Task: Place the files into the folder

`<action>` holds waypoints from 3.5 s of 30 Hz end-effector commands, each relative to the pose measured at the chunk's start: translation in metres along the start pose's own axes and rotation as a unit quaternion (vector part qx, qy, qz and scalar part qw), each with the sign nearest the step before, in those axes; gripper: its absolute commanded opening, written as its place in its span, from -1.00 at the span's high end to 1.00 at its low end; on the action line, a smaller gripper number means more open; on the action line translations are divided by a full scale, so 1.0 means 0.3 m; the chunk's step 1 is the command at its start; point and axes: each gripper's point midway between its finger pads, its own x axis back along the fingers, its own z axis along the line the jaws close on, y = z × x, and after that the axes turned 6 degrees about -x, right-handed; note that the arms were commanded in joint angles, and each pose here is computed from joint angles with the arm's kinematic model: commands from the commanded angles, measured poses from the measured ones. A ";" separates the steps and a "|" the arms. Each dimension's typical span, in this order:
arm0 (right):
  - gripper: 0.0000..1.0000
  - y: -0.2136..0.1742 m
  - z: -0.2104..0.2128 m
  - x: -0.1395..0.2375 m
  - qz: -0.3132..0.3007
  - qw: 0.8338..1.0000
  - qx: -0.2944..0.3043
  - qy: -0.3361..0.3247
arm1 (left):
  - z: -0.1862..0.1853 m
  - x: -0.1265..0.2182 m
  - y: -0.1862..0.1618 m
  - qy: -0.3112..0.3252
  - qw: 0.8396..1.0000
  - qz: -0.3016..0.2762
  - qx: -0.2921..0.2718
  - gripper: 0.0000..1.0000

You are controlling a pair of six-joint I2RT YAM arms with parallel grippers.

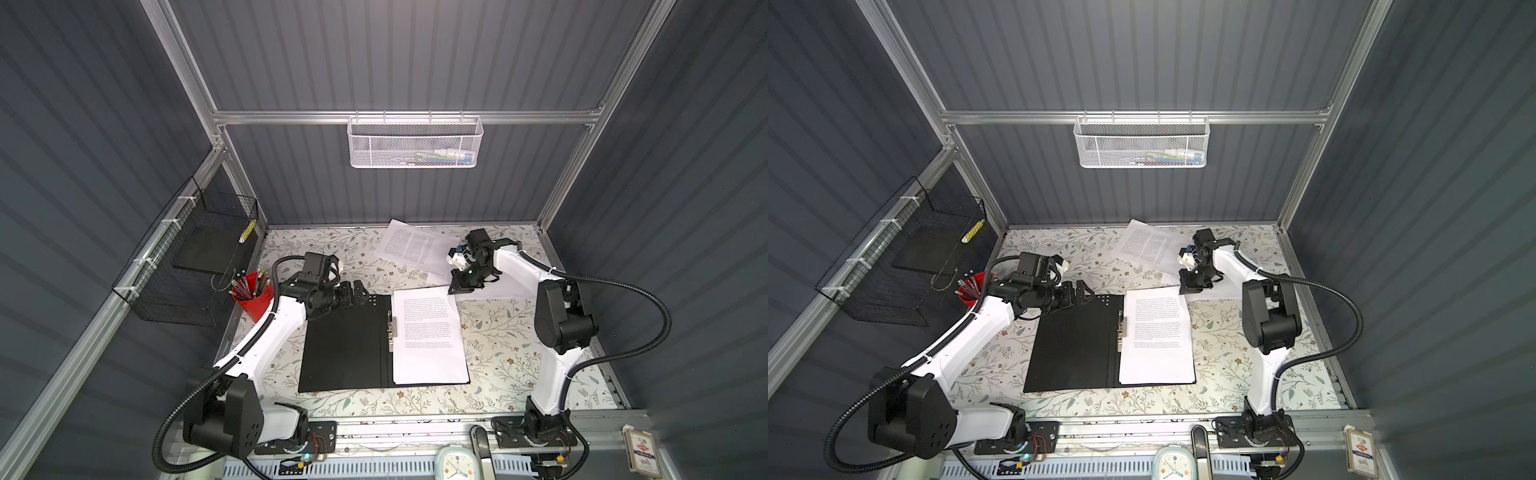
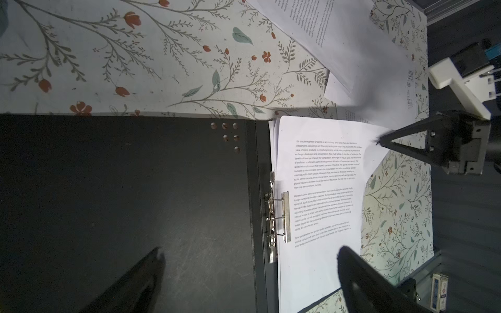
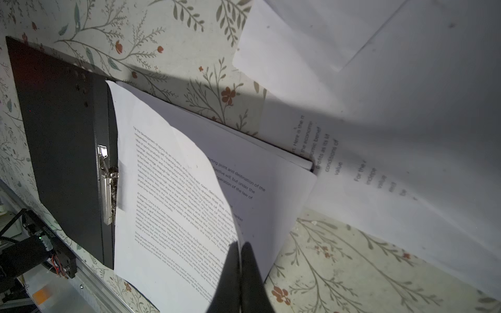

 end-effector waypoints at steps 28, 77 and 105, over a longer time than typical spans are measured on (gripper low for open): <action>0.95 0.007 0.017 -0.059 0.018 1.000 0.001 0.007 | -0.014 0.005 0.009 -0.014 1.000 -0.004 -0.006 -0.99; -0.98 0.005 -0.177 0.414 -0.265 0.945 -0.189 -0.019 | -0.098 0.246 0.088 -0.028 0.994 -0.104 0.016 -0.99; -0.95 0.208 -0.122 0.156 -0.234 0.920 -0.281 0.140 | -0.172 -0.447 0.542 -0.152 0.988 -0.009 -0.001 -0.99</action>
